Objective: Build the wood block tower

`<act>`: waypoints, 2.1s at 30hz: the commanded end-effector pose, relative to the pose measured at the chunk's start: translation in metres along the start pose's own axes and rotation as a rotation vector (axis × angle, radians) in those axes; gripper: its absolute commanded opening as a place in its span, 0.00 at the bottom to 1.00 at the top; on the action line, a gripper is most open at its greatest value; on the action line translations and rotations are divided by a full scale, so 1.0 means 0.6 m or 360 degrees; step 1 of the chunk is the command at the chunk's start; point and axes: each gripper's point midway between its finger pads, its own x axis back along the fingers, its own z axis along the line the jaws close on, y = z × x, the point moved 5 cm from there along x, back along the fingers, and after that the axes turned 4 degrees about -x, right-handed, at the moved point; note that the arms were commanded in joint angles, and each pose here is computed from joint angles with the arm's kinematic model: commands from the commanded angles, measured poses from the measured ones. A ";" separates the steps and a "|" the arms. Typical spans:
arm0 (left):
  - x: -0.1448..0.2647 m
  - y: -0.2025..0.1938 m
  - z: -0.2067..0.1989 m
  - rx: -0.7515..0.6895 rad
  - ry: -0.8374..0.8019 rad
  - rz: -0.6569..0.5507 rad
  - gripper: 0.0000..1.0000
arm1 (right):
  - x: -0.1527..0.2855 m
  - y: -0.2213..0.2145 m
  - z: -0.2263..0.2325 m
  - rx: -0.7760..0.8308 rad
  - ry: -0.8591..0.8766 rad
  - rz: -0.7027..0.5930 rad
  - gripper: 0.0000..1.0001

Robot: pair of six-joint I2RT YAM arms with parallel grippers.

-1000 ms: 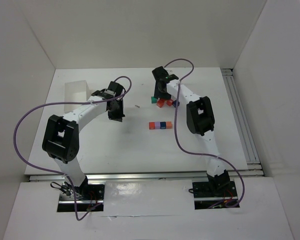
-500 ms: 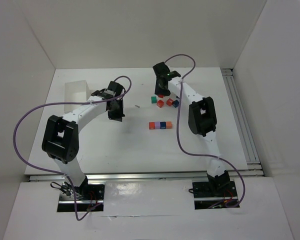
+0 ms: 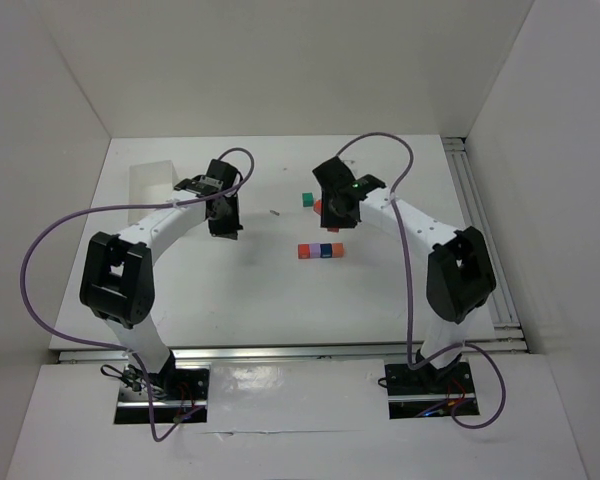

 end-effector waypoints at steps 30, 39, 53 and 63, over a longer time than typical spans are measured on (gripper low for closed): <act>0.022 0.012 0.001 -0.0025 -0.0046 -0.0065 0.00 | -0.069 -0.097 0.016 0.0119 -0.0131 0.0225 0.39; 0.022 0.015 0.000 -0.0025 -0.0051 -0.0079 0.00 | -0.075 -0.101 0.015 0.0124 -0.0141 0.0238 0.39; 0.022 0.014 -0.002 -0.0025 -0.0065 -0.0074 0.00 | -0.064 -0.087 0.012 0.0126 -0.0176 0.0200 0.59; 0.022 0.014 -0.002 -0.0025 -0.0065 -0.0074 0.00 | -0.082 0.031 0.031 0.0048 -0.0165 0.0001 0.59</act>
